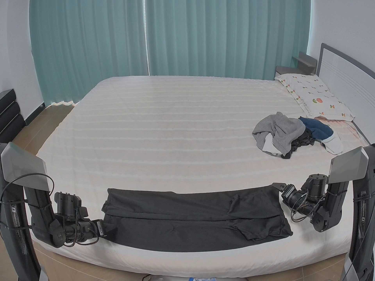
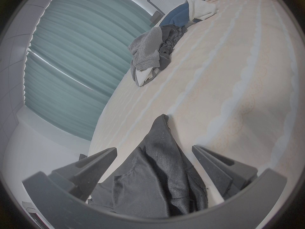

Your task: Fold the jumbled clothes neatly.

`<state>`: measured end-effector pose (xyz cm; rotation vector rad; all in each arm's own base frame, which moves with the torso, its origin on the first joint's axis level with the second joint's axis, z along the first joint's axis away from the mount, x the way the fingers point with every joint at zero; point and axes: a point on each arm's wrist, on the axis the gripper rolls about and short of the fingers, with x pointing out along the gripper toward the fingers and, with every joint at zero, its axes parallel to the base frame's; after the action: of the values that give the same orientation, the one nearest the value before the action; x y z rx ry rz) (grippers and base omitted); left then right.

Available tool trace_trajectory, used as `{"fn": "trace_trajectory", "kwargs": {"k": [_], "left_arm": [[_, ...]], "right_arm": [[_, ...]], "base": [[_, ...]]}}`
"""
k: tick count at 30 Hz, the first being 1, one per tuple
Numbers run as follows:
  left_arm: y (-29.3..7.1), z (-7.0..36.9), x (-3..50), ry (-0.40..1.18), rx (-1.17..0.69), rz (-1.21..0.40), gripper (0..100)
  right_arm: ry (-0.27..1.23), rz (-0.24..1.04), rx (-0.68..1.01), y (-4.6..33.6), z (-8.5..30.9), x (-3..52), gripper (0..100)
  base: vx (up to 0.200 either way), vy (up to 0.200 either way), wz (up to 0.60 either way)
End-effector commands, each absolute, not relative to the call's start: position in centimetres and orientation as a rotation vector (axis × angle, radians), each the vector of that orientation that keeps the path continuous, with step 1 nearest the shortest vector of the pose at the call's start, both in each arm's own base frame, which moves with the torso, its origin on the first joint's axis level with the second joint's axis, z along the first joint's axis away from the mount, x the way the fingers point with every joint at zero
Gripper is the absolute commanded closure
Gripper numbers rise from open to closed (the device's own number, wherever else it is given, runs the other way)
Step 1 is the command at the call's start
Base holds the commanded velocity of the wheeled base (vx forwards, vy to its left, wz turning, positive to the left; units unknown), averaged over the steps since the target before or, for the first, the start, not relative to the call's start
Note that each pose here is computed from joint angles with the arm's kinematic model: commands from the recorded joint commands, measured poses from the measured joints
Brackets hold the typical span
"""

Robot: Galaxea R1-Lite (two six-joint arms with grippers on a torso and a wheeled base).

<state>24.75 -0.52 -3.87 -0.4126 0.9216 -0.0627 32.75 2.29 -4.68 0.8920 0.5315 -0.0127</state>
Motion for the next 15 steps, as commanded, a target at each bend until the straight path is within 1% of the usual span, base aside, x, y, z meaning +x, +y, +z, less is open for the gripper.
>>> {"fn": "trace_trajectory", "kwargs": {"k": [1,6,9,12,15], "left_arm": [[-0.4,-4.0,24.5,0.932,-0.397,-0.032,100],[-0.3,-4.1,24.2,0.937,-0.341,0.007,100],[-0.3,-4.1,23.8,0.951,-0.328,0.003,100],[-0.3,-4.2,23.1,0.975,-0.271,-0.02,100],[-0.3,-4.2,23.2,0.968,-0.266,-0.022,100]], "right_arm": [[0.533,-0.012,0.892,2.3,-4.7,32.7,0],[0.533,-0.01,0.89,2.4,-4.7,32.7,0],[0.533,-0.01,0.89,2.4,-4.7,32.7,0],[0.535,-0.011,0.89,2.4,-4.8,32.7,0],[0.537,-0.014,0.889,2.4,-4.9,32.7,0]], "base": [[0.0,0.0,0.0],[0.0,0.0,0.0],[0.0,0.0,0.0],[0.0,0.0,0.0],[0.0,0.0,0.0]]}}
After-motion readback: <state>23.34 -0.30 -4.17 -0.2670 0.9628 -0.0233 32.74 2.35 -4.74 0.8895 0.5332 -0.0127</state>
